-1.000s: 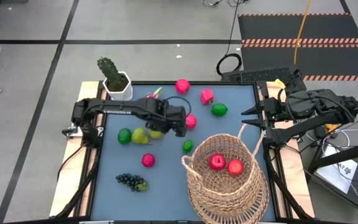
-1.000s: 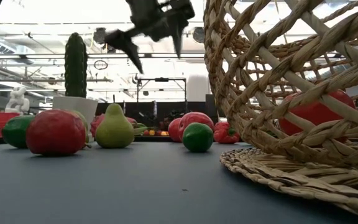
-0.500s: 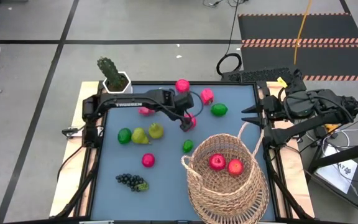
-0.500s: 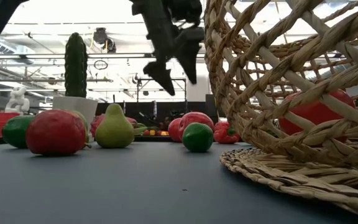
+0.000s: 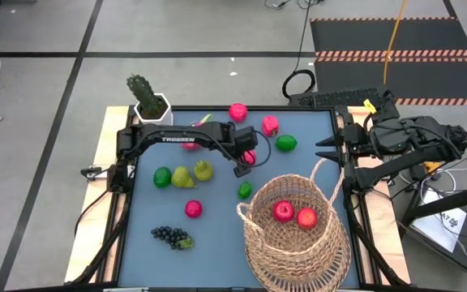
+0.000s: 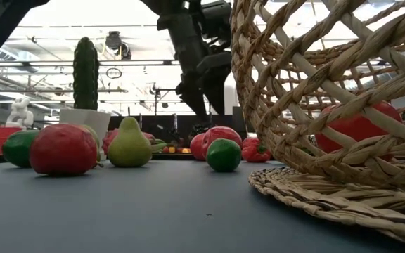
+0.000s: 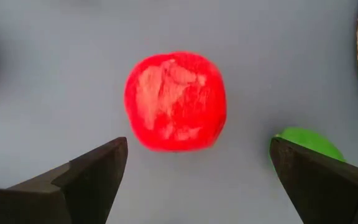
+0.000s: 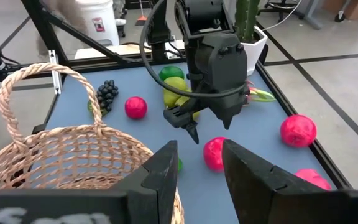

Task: Build produce basket
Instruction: Put the red apple into the brown basket

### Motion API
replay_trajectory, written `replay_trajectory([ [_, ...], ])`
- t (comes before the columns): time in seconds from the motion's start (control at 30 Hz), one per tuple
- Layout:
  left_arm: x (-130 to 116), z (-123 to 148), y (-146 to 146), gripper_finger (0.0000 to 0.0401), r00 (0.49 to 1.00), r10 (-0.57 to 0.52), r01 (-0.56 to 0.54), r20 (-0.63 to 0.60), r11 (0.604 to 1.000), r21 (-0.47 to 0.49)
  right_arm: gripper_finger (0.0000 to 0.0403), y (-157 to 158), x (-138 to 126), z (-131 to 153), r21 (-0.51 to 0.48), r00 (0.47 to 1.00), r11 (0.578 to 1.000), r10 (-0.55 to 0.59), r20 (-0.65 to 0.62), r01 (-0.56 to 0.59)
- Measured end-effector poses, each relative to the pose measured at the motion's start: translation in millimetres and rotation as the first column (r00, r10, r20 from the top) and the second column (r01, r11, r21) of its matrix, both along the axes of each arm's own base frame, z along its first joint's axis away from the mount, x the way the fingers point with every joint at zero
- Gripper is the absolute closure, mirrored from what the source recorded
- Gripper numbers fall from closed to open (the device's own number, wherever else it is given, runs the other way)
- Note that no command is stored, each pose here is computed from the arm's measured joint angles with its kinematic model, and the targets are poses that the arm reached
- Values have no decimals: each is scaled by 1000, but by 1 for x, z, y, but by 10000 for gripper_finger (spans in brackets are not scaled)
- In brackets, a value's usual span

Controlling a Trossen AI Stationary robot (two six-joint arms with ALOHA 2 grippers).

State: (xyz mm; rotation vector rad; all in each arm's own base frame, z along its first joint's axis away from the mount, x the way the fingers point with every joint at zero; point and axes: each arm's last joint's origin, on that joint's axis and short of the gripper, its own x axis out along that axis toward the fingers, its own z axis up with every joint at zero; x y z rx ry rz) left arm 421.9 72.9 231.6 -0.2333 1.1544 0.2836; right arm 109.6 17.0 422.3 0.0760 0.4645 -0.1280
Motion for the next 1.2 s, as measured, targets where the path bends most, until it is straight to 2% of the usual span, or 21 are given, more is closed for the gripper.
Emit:
replay_trajectory([
  [0.4, 0, -2, 5, 3, 1000, -5, 6, -12, 1000, 25, 284, 0, 0, 0, 6, 1000, 1000, 0, -2, 0],
  [1.0, 14, -35, 11, 1, 998, -60, 61, -33, 998, 36, 284, 1, 0, 0, 22, 1000, 999, 23, -5, -23],
  [1.2, 20, -45, 17, 1, 999, -45, 45, -4, 999, 21, 284, 1, 0, 0, 22, 1000, 999, 23, -6, -23],
])
